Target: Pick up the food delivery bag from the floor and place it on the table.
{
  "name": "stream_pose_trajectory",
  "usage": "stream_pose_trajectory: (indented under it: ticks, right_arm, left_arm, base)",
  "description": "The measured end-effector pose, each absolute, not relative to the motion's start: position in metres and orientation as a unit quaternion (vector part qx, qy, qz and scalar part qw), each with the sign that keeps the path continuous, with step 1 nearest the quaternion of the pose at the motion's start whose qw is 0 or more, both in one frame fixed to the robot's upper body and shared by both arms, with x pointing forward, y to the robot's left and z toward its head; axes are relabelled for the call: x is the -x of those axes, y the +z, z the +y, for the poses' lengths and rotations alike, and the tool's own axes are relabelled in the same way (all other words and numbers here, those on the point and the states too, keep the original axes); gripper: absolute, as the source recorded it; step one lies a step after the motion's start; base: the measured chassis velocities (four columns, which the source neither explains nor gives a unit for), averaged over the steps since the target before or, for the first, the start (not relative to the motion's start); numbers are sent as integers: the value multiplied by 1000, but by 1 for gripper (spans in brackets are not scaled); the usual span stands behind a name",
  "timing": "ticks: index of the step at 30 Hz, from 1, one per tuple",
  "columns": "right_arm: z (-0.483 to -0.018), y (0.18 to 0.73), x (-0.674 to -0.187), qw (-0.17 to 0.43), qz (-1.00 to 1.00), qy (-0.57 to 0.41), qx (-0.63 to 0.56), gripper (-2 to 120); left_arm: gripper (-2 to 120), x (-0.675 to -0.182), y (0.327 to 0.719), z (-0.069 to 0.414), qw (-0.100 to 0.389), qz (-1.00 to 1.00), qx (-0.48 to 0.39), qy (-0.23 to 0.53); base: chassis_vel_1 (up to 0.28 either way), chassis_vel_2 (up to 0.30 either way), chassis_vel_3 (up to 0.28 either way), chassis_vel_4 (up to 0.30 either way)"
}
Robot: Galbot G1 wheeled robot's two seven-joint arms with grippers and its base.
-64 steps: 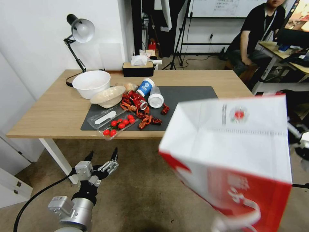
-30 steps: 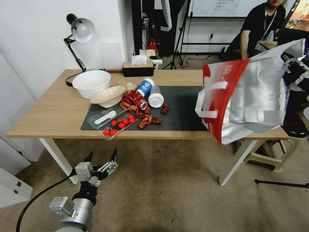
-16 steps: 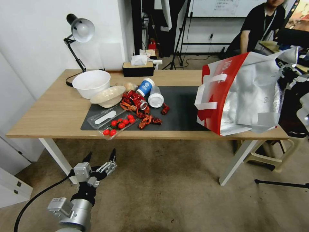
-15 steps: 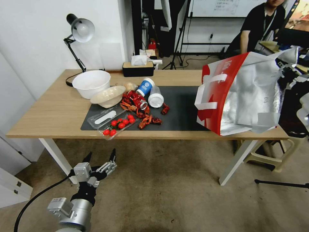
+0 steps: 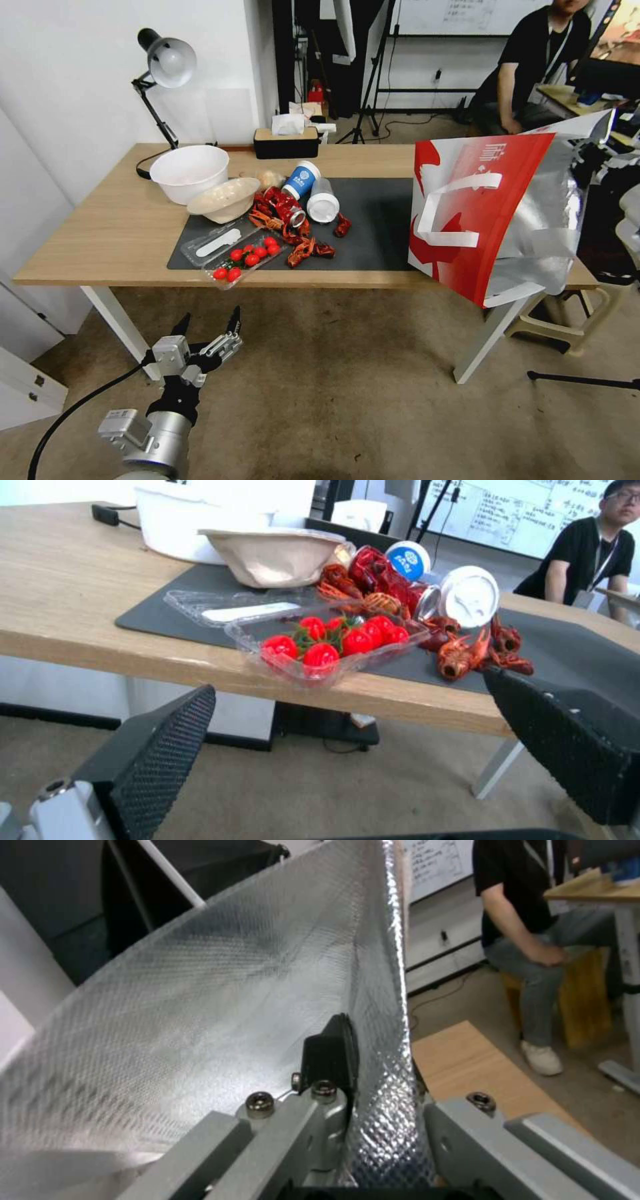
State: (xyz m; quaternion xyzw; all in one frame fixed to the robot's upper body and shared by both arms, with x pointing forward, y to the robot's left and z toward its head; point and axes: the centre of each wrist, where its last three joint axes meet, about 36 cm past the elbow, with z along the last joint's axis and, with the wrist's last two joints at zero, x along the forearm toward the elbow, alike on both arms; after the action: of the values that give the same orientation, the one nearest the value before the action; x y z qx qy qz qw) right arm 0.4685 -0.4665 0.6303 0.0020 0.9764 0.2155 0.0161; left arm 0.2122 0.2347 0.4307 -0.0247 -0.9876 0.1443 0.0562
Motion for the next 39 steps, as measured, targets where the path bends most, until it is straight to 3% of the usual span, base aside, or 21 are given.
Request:
stream_pose_trajectory:
  ticks: [33,36,39]
  right_arm:
    - [-447,634,-517,-19,982,185,-32,0]
    - [-447,634,-519,-17,982,183,-34,7]
    - [-447,636,-520,-15,982,183,-37,22]
  left_arm:
    - [100,-213,428,236,57,-987,20,147]
    - [100,-213,427,235,58,-987,21,148]
    - [100,-213,427,236,58,-987,21,147]
  base:
    - [0,0,0,0]
    - [0,0,0,0]
    - [0,0,0,0]
